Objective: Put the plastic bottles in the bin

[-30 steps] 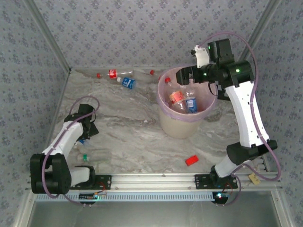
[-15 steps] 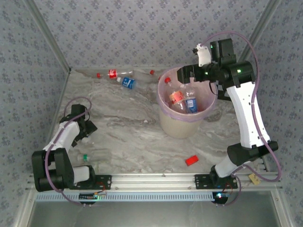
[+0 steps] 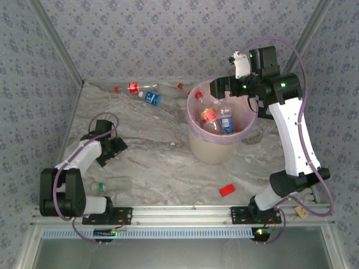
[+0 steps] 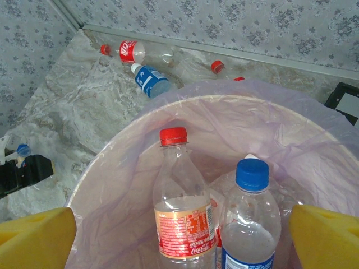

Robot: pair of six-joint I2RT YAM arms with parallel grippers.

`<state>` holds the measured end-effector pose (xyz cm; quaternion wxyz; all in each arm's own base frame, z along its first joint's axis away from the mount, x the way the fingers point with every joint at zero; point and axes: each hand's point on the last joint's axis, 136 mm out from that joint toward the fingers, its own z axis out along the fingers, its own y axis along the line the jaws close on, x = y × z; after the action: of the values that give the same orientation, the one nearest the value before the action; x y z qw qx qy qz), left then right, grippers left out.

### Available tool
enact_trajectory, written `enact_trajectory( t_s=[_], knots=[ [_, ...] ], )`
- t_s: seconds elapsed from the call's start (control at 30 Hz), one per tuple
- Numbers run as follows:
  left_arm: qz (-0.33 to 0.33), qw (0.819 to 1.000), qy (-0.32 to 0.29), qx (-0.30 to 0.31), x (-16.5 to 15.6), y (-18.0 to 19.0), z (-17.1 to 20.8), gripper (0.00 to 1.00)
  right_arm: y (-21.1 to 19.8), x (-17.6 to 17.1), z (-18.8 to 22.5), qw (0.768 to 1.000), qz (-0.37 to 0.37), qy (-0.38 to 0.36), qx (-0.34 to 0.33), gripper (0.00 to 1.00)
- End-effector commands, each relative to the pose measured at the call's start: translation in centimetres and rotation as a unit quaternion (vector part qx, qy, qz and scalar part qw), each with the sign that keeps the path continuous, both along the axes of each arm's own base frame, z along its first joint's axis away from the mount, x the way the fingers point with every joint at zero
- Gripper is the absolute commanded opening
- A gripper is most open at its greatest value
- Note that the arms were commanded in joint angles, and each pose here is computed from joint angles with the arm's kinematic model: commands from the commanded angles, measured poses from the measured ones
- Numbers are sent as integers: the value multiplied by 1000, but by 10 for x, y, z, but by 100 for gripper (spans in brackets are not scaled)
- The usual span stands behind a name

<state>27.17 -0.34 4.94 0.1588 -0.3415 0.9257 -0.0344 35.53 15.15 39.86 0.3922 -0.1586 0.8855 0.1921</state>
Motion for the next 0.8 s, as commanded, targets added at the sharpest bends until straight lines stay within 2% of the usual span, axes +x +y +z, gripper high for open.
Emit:
enact_trajectory(
  t_s=[0.0,0.1,0.27,0.47,0.63,0.77],
  knots=[
    [20,1000,-1,18,-2,8,-5,82,-5,-3,4,1000,-9,-9,-3,99],
    [22,999,3,26,-3,11,-7,77,-5,-3,3,1000,-8,-8,-5,99],
    [22,1000,-4,22,-2,9,-4,63,-6,-5,4,1000,-9,-10,-4,99],
    [3,999,-33,8,1,-3,18,57,-5,-11,15,1000,-7,-24,8,98],
    [-39,995,-85,-43,14,-36,44,46,6,-20,27,998,21,-31,44,97],
    [-122,972,-159,-120,34,-90,82,42,31,-27,32,993,64,-24,95,95]
  ],
)
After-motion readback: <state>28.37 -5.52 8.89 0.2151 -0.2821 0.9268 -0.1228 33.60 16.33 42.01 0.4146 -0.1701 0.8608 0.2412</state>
